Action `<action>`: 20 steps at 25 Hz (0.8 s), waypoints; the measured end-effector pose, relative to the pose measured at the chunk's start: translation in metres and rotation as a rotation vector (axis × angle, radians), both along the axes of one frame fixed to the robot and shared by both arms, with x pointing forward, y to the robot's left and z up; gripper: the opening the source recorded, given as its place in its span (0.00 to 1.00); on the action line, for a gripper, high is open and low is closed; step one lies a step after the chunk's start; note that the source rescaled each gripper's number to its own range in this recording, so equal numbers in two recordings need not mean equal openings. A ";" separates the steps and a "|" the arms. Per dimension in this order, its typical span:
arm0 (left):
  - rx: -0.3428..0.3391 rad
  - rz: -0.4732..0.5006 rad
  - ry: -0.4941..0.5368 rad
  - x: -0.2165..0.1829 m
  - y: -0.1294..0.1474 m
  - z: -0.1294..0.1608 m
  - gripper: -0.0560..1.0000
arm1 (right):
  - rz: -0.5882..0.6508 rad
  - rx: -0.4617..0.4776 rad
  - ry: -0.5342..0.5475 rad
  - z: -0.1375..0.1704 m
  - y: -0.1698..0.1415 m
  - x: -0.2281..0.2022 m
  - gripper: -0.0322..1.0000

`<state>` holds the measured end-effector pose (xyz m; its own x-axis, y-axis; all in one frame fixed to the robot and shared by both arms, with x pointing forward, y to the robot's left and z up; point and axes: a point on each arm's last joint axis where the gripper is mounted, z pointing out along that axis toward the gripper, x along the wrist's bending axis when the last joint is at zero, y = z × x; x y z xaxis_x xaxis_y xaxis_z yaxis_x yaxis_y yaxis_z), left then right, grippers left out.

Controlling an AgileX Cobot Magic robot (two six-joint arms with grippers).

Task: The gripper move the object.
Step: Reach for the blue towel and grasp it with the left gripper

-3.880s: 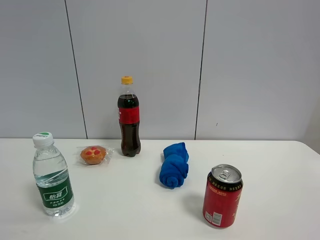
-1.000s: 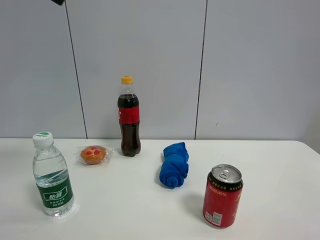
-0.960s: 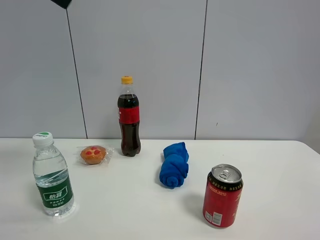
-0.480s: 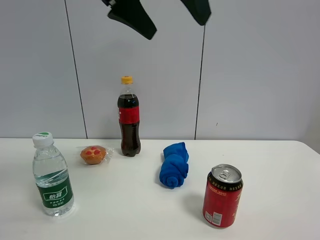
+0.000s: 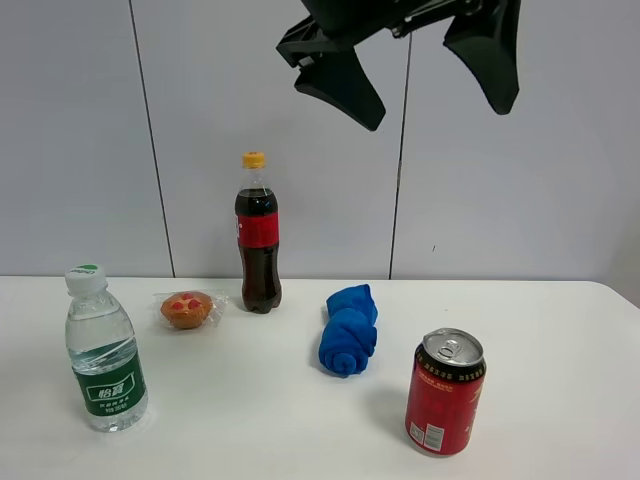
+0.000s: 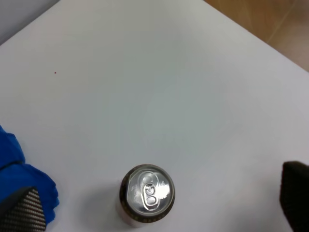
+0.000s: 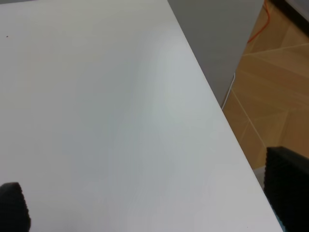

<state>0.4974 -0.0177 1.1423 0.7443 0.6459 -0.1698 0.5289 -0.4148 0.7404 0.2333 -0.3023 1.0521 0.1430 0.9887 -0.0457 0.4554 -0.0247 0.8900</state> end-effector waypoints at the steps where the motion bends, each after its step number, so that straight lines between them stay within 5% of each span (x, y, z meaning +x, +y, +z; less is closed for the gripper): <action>1: -0.004 0.011 0.009 0.001 -0.001 -0.002 1.00 | 0.000 0.000 0.000 0.000 0.000 0.000 1.00; 20: 0.103 0.175 0.036 0.029 -0.019 -0.058 1.00 | 0.000 0.000 0.000 0.000 0.000 0.000 1.00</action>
<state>0.5265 -0.0372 1.0844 0.6137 0.7802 -0.1210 0.6252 -0.3866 0.6780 0.2333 -0.3023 1.0521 0.1430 0.9887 -0.0457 0.4554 -0.0247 0.8900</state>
